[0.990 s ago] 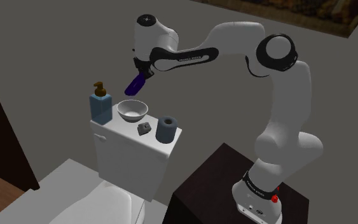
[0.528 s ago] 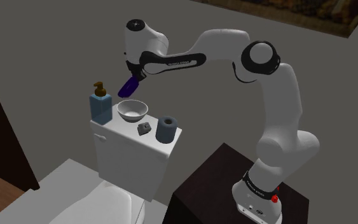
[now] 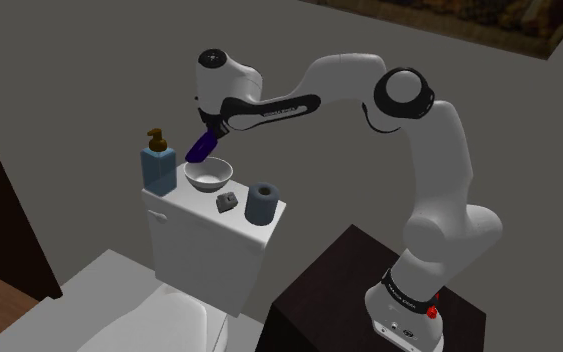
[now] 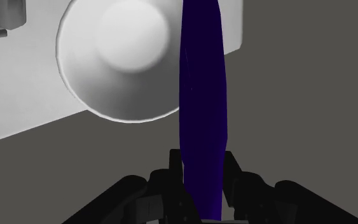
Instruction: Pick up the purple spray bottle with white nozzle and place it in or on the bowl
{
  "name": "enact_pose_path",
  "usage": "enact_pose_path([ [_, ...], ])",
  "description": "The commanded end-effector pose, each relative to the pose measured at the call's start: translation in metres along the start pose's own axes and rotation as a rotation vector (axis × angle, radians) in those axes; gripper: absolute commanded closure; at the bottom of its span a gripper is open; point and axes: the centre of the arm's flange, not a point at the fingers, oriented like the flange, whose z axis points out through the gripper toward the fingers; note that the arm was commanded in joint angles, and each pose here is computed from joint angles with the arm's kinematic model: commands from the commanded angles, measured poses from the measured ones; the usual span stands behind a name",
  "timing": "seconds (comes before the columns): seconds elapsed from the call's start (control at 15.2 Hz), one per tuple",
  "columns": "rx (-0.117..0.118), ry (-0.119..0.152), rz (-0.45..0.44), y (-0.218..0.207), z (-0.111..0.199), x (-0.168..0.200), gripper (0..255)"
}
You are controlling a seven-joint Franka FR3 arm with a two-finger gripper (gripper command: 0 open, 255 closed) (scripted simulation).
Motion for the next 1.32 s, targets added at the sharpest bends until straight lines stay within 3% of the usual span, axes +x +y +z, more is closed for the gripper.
enact_pose_path([
  [0.0,0.001,0.000,0.000,0.003,0.008,-0.004,255],
  [0.66,0.001,0.000,0.000,0.008,0.019,-0.009,255],
  [0.73,0.001,0.000,0.000,0.008,0.019,-0.009,0],
  [1.06,0.001,0.000,0.000,0.008,0.019,-0.009,0],
  [1.25,0.001,0.000,0.000,0.008,-0.021,-0.009,0],
])
